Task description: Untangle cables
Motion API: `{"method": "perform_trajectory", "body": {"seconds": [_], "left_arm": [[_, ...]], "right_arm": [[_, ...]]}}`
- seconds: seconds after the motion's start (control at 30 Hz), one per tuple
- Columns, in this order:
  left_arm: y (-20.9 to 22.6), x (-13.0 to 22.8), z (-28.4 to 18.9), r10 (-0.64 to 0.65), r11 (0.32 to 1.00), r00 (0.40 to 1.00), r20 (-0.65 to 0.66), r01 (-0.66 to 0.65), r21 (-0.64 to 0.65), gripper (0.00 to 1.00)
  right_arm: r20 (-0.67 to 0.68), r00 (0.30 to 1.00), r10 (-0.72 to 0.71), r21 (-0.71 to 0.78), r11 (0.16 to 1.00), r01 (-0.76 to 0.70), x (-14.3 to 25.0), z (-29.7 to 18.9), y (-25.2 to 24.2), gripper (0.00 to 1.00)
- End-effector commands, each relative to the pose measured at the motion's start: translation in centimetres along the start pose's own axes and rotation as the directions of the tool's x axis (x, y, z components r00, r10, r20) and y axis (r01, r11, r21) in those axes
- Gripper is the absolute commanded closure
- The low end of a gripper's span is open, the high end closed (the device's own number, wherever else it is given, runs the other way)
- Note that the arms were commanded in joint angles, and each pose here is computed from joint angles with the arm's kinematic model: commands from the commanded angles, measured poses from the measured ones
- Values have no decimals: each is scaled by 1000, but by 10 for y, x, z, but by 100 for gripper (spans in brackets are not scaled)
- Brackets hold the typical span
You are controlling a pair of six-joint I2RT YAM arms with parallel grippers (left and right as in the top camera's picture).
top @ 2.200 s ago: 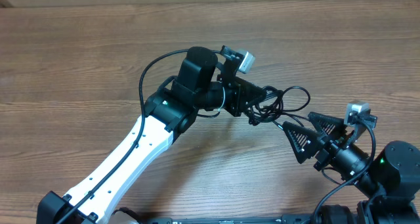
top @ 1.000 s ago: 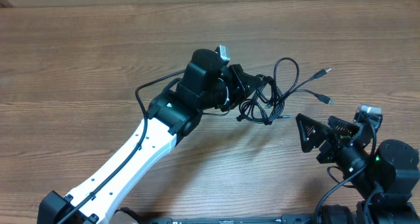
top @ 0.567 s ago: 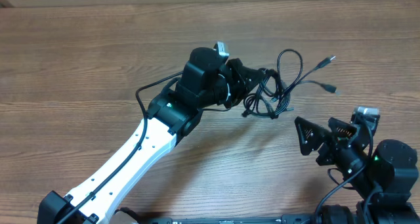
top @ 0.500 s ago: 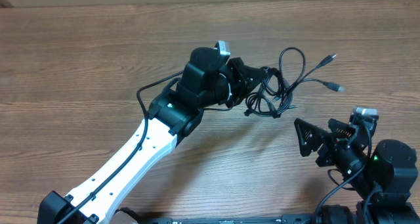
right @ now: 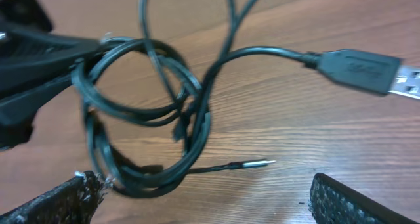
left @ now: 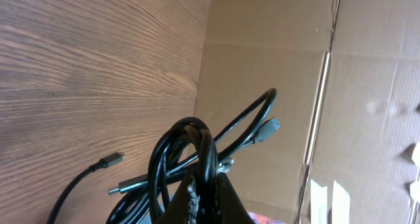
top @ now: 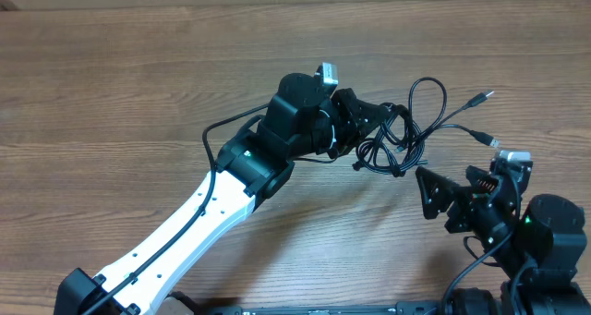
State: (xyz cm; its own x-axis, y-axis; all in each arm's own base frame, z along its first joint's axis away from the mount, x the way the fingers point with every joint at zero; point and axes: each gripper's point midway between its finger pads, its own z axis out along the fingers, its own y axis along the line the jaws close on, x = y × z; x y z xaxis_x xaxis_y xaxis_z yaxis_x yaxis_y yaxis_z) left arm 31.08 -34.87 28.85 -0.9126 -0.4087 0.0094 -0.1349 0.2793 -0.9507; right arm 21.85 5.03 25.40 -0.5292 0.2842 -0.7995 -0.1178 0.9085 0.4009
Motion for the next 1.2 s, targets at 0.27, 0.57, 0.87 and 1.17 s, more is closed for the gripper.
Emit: {"method": "perform_trajectory", "body": {"seconds": [0.27,0.57,0.87,1.17], "left_arm": [[-41,18,-11,214,968,975,-61,-204,143,96],[-46,18,-11,153,978,986,-67,-141,156,96],[-64,34,-13,111,971,985,-132,-79,224,96],[-70,48,-16,86,969,974,-208,-33,247,96]], "right_arm": [[-20,992,128,96,987,-125,-6,12,-18,0],[-38,992,119,-21,993,-120,-11,19,2,0],[-122,981,151,11,988,-151,-1,41,-8,4],[-235,954,187,85,981,-172,18,69,-28,27]]}}
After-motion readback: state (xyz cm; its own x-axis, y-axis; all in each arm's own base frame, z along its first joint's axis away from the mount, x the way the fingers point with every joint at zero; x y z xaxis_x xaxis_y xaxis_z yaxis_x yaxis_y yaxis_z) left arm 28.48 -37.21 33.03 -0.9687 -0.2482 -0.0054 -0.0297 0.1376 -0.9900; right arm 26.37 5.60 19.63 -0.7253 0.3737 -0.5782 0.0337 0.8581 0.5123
